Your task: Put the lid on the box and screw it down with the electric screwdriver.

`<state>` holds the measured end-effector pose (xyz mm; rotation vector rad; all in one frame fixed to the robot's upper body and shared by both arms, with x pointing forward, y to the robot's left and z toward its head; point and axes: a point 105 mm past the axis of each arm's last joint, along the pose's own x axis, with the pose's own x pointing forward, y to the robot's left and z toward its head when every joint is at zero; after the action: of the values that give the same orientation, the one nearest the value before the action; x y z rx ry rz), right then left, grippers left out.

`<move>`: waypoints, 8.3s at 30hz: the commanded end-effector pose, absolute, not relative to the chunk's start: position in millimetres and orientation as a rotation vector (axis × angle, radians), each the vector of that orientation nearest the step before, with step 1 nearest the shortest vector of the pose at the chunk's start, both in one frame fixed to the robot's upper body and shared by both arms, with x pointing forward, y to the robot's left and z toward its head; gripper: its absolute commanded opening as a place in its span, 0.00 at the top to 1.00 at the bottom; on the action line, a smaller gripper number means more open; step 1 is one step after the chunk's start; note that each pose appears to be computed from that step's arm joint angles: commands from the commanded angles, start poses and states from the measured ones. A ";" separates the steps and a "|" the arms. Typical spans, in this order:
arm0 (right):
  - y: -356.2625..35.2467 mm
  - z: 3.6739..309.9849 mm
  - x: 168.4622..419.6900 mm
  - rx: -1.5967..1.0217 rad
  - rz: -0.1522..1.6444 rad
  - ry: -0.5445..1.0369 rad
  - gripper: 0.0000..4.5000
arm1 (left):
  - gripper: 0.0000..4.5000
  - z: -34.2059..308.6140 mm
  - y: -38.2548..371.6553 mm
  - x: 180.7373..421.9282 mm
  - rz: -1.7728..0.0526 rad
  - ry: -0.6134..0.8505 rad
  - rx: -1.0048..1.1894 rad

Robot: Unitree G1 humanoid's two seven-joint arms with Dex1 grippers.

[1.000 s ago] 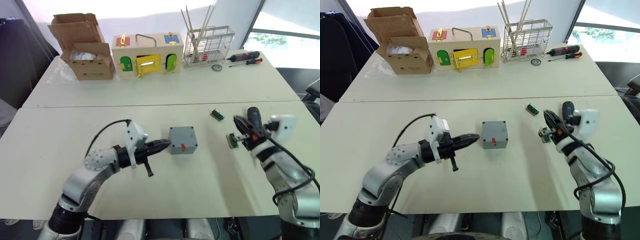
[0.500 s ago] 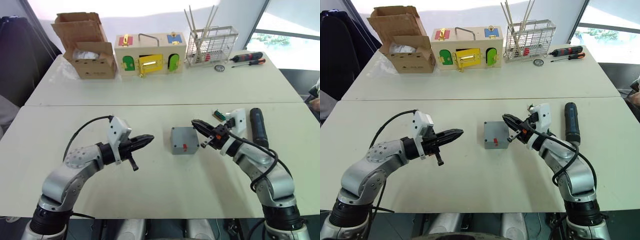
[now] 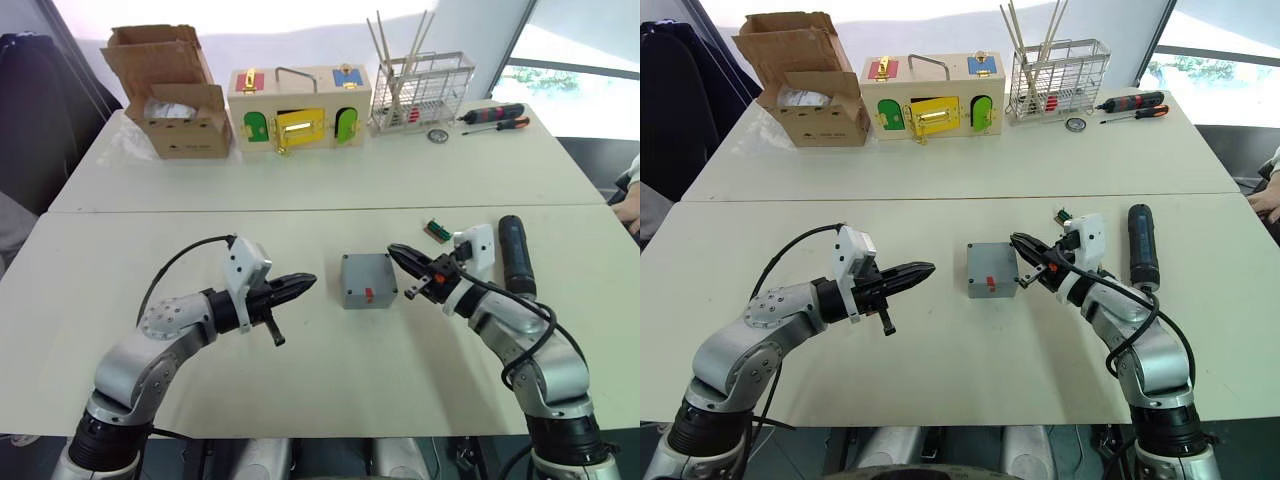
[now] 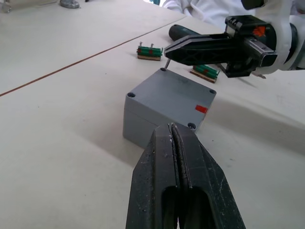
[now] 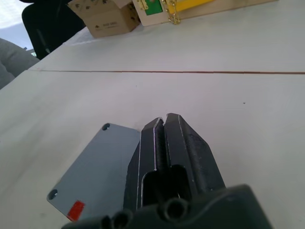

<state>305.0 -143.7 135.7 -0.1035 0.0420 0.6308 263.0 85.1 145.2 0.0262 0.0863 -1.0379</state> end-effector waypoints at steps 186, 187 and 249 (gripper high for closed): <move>-114.2 176.7 318.7 0.065 0.660 -0.308 0.57 | 1.00 121.3 17.1 292.3 -1.213 0.087 0.124; -114.7 176.6 319.9 0.074 0.650 -0.309 0.57 | 1.00 121.3 17.3 292.6 -1.211 0.087 0.125; -102.3 120.2 319.0 0.189 0.599 -0.145 0.57 | 1.00 116.0 19.8 299.4 -1.171 0.091 0.151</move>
<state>319.1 -112.8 172.6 0.1397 -0.3529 0.5736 298.6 18.3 113.8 0.1435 0.1001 -1.1793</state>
